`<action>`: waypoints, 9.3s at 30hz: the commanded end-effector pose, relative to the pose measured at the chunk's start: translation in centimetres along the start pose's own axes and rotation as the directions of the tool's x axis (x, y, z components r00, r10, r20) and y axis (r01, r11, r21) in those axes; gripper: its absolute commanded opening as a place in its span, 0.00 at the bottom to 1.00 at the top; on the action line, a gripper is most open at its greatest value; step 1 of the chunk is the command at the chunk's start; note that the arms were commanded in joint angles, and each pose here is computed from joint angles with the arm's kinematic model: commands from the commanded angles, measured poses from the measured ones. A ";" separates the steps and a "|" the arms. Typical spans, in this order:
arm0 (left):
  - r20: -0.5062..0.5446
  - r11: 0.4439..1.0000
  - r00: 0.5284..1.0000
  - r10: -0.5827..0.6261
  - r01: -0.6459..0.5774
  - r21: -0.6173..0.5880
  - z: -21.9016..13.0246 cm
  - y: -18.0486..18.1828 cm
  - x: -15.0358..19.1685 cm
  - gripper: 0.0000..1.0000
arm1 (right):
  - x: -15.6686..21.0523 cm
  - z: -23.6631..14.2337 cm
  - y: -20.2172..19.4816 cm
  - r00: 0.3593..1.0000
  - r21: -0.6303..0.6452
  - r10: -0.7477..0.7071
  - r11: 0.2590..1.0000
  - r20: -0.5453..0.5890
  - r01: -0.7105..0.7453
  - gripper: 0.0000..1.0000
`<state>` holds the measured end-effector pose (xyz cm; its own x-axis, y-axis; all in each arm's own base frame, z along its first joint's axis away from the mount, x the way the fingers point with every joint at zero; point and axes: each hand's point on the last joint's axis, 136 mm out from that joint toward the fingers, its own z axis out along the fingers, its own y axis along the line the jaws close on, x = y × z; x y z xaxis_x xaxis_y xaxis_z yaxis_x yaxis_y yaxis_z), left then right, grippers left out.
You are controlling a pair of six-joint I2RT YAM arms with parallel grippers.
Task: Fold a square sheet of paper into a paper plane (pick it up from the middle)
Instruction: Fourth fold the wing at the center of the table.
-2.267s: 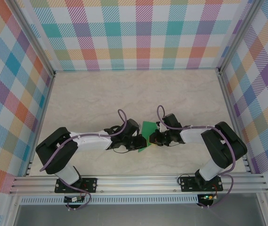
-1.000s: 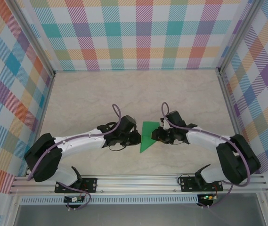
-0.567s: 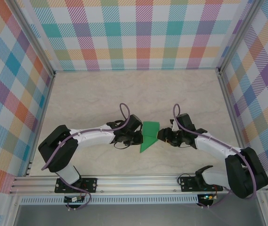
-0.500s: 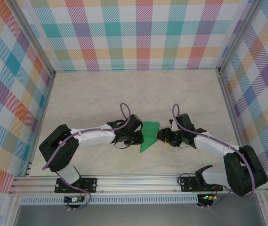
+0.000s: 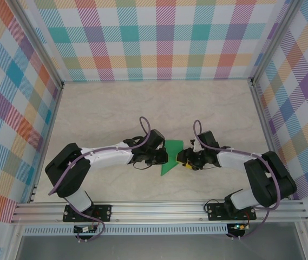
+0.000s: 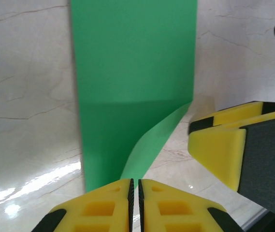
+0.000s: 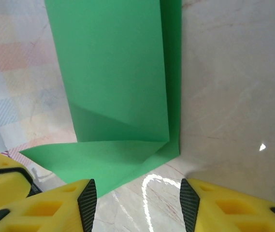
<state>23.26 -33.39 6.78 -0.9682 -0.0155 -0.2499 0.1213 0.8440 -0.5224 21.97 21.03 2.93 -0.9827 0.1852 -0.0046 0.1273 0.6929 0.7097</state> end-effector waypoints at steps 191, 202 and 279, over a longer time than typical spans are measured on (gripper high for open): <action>0.132 0.987 0.980 0.147 -0.154 0.038 0.0 1.3 2.9 0.07 | -0.4 -4.1 8.2 0.973 -0.188 -0.231 0.955 0.012 0.229 0.38; 0.082 0.990 0.988 0.129 -0.134 0.054 1.0 2.1 3.8 0.08 | 0.6 -0.4 8.7 0.968 -0.170 -0.243 0.958 -0.059 0.230 0.33; 0.006 0.924 0.932 0.362 -0.358 -0.135 2.3 2.0 3.9 0.46 | -1.2 2.8 6.9 0.983 -0.036 -0.155 0.988 -0.099 0.152 0.30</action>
<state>20.32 -33.14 2.82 -0.8731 0.2482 -0.4196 0.4042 0.8497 -0.3386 24.11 26.93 5.44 -0.9988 0.0145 -0.0471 -0.0238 0.6947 0.7189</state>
